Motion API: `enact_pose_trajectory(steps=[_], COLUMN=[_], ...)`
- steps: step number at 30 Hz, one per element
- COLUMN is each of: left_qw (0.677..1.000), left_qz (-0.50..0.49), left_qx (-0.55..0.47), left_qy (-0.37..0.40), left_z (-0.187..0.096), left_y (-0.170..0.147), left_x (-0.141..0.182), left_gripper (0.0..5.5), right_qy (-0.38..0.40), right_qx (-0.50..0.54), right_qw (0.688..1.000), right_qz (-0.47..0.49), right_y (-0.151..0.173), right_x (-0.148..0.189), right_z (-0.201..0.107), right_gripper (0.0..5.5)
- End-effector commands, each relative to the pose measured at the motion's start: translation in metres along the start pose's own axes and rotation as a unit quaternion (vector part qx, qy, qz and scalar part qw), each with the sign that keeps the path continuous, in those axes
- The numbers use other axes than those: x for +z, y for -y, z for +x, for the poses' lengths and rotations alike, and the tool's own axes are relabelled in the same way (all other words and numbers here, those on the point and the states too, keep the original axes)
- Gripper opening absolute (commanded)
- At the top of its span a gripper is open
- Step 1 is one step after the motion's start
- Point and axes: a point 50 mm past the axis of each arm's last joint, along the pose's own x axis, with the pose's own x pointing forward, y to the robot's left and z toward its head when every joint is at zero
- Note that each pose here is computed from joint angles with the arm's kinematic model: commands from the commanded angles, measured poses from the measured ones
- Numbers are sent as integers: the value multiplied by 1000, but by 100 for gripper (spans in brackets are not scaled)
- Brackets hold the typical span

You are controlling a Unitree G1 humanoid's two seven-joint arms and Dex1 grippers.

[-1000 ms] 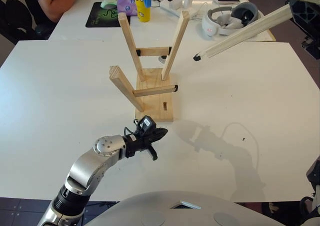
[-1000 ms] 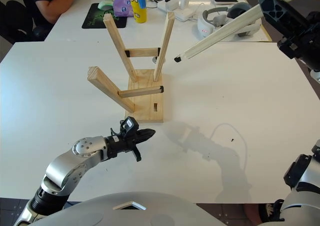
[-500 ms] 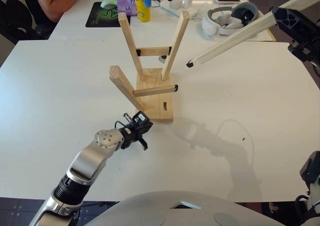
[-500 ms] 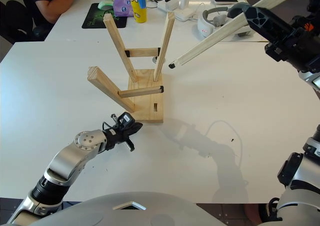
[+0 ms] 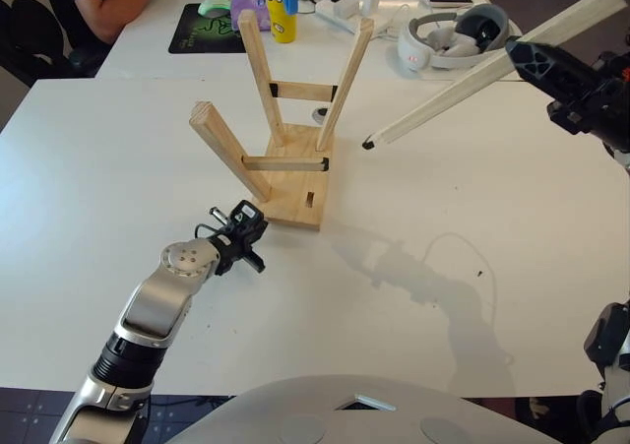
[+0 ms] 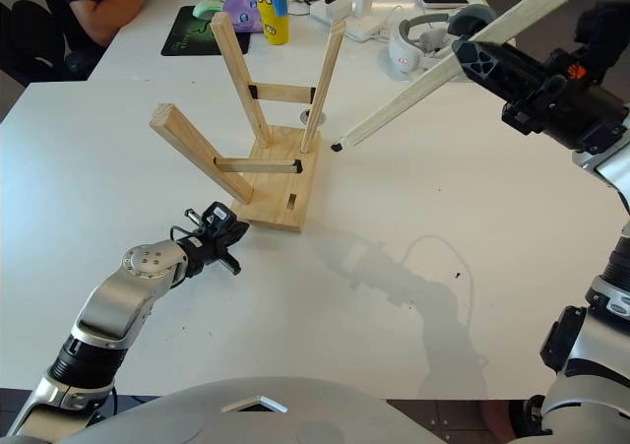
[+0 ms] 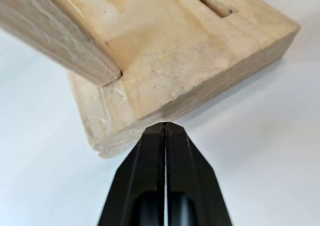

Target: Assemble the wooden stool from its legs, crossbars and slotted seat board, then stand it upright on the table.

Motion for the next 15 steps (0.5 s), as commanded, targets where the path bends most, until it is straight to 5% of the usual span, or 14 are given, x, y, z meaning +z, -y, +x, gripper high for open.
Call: enact_pose_trajectory(steps=[1,7,15], left_qw=[994,995,996], left_qz=[-41,-50,-67], left_qx=[-62,23,58], left_qy=[84,86,-11], left_z=[-1,10,15], left_y=[16,2,1], left_x=[24,31,-7], left_gripper=[0,0,0], right_qy=[-25,-51,-64], right_qx=[8,21,71], right_qw=[1000,998,994], right_qz=[-7,-16,-50], right_y=[0,5,7], right_x=[-26,-58,-64], right_z=[6,20,54], right_gripper=[205,205,205])
